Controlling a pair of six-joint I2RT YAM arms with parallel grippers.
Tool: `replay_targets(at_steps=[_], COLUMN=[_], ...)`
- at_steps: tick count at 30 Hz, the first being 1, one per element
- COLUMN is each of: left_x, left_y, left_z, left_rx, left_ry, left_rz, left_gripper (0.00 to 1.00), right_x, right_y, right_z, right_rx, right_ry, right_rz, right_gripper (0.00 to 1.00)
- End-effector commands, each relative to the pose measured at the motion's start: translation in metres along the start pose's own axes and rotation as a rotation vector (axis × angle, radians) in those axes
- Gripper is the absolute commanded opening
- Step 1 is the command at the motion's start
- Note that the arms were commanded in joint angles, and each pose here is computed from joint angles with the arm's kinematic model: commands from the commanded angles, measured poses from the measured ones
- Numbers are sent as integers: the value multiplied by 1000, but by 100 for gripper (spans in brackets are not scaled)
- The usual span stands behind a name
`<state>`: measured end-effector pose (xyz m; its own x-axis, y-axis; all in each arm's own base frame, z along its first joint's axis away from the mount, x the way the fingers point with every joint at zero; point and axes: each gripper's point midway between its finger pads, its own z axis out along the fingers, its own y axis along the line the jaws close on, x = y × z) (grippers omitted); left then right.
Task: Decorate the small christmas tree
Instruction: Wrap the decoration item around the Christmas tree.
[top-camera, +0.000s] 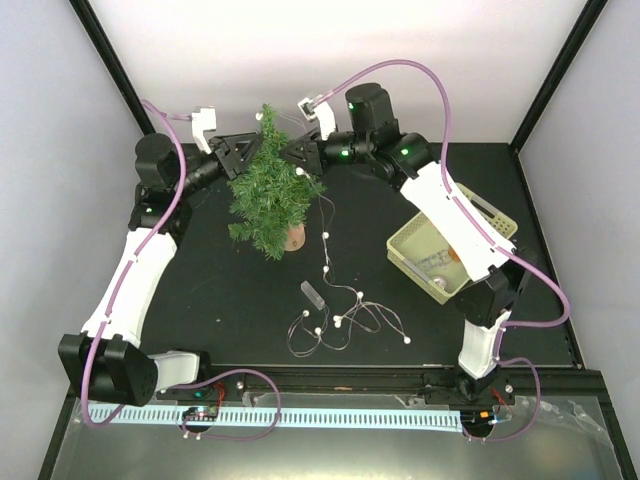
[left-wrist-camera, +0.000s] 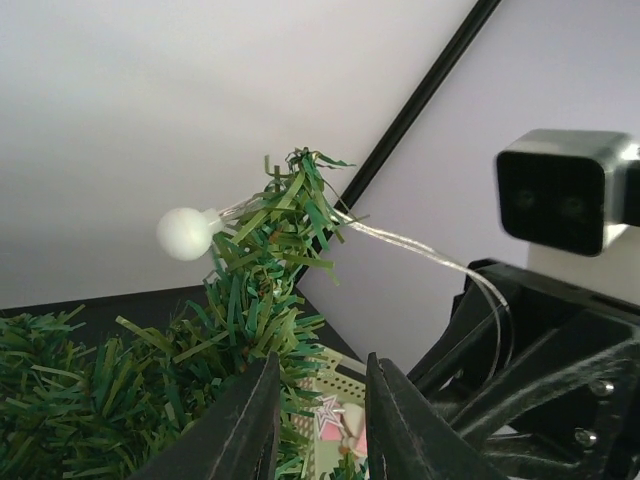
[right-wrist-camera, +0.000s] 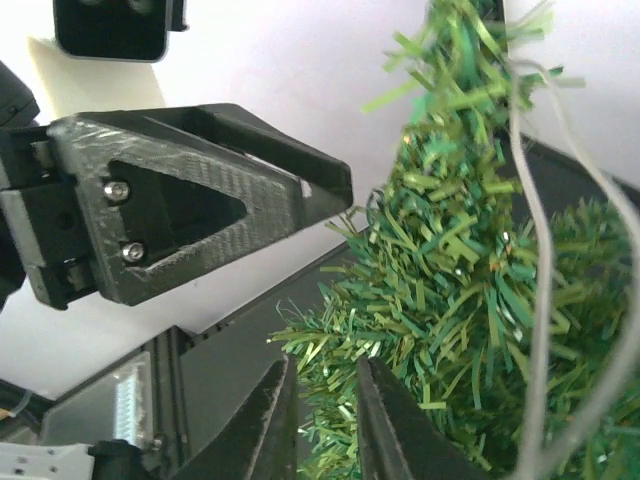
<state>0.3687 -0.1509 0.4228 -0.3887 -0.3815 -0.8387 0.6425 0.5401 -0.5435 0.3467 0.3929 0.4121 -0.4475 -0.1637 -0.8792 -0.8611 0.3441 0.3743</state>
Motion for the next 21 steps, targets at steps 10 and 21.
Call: replay_targets(at_steps=[10, 21], left_x=[5, 70], left_y=[-29, -43], left_z=[-34, -59], left_rx=[-14, 17], left_ry=[-23, -66], left_rz=[167, 259], left_gripper=[39, 43], right_x=[-17, -16], right_y=[9, 27], right_z=[-3, -8], right_rx=[-55, -165], right_ry=[-84, -124], right_rz=[115, 199], right_gripper=[23, 31])
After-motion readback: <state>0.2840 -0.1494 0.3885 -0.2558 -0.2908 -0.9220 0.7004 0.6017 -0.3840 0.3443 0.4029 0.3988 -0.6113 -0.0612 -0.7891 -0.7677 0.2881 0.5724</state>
